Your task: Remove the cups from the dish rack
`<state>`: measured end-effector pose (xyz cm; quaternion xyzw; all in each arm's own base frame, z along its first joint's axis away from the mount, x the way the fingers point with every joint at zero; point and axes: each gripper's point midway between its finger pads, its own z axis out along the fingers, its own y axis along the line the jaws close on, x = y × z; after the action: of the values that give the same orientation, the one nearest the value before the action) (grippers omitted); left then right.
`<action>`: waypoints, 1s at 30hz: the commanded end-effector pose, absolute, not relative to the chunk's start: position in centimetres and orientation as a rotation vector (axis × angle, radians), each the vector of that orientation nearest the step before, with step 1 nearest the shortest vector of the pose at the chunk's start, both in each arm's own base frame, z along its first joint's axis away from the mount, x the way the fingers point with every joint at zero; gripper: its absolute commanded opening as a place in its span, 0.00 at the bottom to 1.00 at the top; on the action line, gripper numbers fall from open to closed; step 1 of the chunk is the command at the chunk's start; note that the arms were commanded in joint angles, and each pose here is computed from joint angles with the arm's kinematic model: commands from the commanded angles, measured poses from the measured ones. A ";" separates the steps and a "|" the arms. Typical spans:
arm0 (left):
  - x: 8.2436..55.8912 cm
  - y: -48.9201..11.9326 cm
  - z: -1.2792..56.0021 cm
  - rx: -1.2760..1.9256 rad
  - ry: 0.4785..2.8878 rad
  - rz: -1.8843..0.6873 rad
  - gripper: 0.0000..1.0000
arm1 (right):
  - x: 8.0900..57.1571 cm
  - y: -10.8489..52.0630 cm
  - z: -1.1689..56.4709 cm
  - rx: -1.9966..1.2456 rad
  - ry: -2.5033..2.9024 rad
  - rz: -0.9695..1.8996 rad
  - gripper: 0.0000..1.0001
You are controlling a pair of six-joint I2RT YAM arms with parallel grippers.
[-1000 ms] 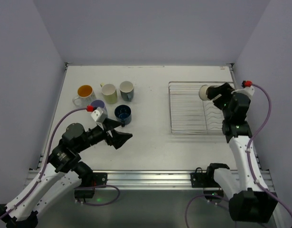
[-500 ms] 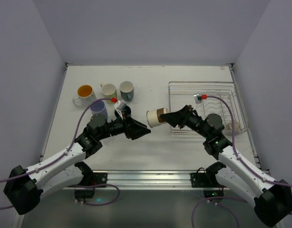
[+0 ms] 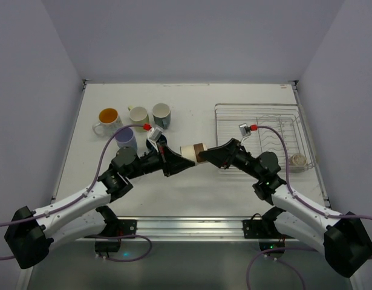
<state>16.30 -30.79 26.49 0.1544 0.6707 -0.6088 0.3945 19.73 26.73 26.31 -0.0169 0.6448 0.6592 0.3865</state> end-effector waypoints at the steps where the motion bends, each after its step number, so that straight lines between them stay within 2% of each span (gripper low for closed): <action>1: 18.1 -30.5 28.8 0.384 1.639 -1.421 0.00 | 18.5 27.2 26.9 -0.099 1.603 1.723 0.69; 4: 19.3 -29.0 26.3 0.378 1.780 -1.220 0.00 | 18.6 26.6 25.7 -0.079 1.669 1.641 0.99; 5: 19.8 -28.5 26.2 0.409 1.798 -1.142 0.00 | 19.2 26.0 24.0 -0.047 1.744 1.548 0.99; 6: 19.7 -27.3 23.2 0.415 1.936 -1.043 0.00 | 19.3 25.5 23.5 -0.041 1.765 1.496 0.99; 8: 19.5 -26.4 20.8 0.473 2.035 -0.944 0.00 | 19.6 23.6 23.7 -0.021 1.740 1.363 0.99; 9: 19.0 -25.4 19.0 0.480 2.125 -0.872 0.00 | 19.3 22.7 21.8 0.006 1.828 1.288 0.99; 15: 18.4 -21.4 14.6 0.508 2.335 -0.596 0.00 | 17.4 17.4 20.4 0.074 1.860 1.055 0.99; 25: 17.9 -21.8 10.7 0.694 2.540 -0.457 0.00 | 18.4 11.4 20.3 0.241 1.894 0.697 0.99; 27: 18.4 -21.6 10.3 0.716 2.558 -0.377 0.09 | 18.8 10.1 20.4 0.289 1.916 0.606 0.99; 30: 18.7 -21.1 9.6 0.728 2.576 -0.295 0.16 | 19.1 9.3 20.4 0.310 1.929 0.547 0.99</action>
<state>18.04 -21.52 8.74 0.2402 0.9371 -0.1375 0.2128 18.54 11.86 20.29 0.1063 0.7978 0.2976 0.5134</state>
